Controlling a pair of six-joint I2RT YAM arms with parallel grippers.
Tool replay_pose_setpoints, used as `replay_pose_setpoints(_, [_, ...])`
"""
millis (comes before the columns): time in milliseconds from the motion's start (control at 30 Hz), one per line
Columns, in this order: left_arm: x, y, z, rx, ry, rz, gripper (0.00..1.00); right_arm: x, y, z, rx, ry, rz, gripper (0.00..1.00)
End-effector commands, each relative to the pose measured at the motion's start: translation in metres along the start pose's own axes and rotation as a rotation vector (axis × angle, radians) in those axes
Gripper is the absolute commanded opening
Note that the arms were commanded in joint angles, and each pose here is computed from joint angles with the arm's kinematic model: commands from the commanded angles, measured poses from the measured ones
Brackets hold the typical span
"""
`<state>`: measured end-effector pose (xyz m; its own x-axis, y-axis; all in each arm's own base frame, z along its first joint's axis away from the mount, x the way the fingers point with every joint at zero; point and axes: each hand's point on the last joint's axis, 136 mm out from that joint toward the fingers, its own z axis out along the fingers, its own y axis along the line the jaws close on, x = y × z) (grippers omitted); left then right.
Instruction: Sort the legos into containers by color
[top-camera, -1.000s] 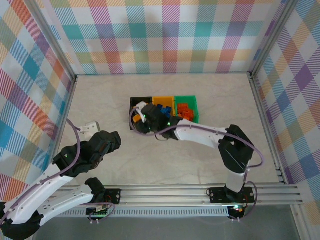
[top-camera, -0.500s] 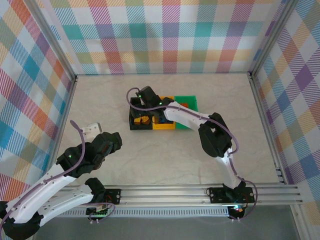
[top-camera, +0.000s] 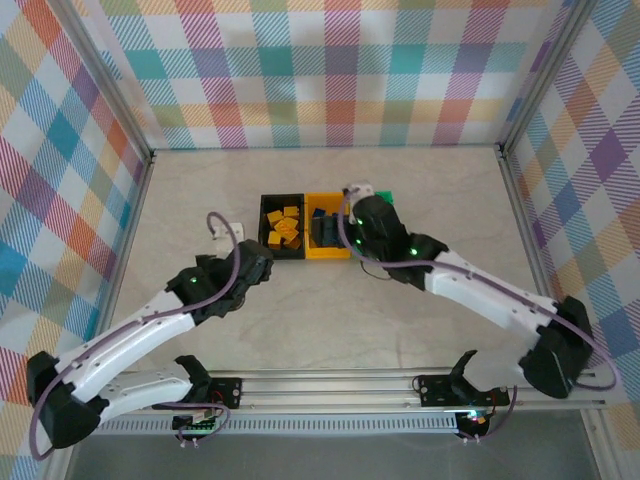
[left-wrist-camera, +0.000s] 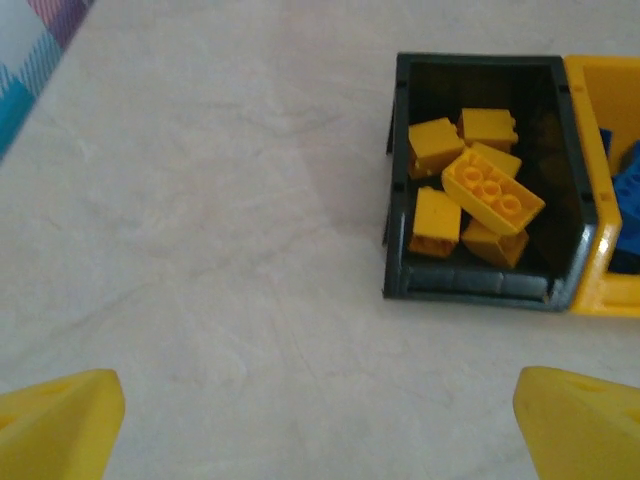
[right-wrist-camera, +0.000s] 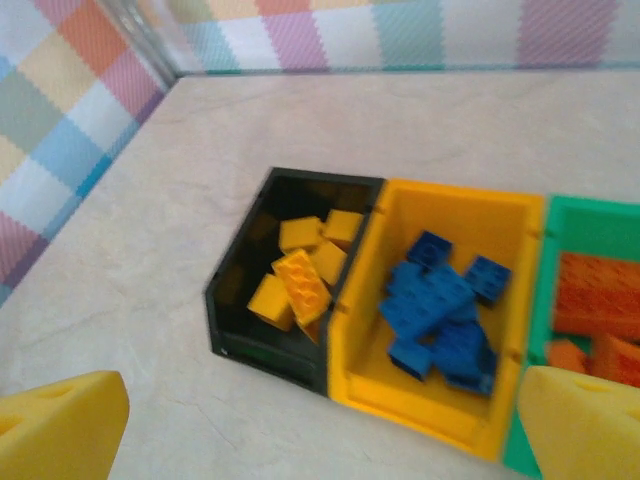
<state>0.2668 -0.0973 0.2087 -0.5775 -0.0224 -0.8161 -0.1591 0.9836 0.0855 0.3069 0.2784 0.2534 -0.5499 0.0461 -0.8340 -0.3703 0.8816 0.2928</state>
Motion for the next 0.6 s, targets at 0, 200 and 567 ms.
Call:
replay_pose_setpoints(0, [-0.056,-0.002,0.014,-0.070,-0.176,0.032,1.00,0.027,-0.046,-0.010,0.186,0.000,0.067,1.00])
replay_pose_setpoints(200, [-0.060,0.040,0.095,-0.248,-0.112,0.030,1.00,0.046,-0.080,-0.033,0.279,-0.026,0.027,1.00])
replay_pose_setpoints(567, [0.005,0.066,0.183,-0.194,-0.144,0.026,1.00,0.046,-0.121,-0.055,0.441,-0.083,-0.018,1.00])
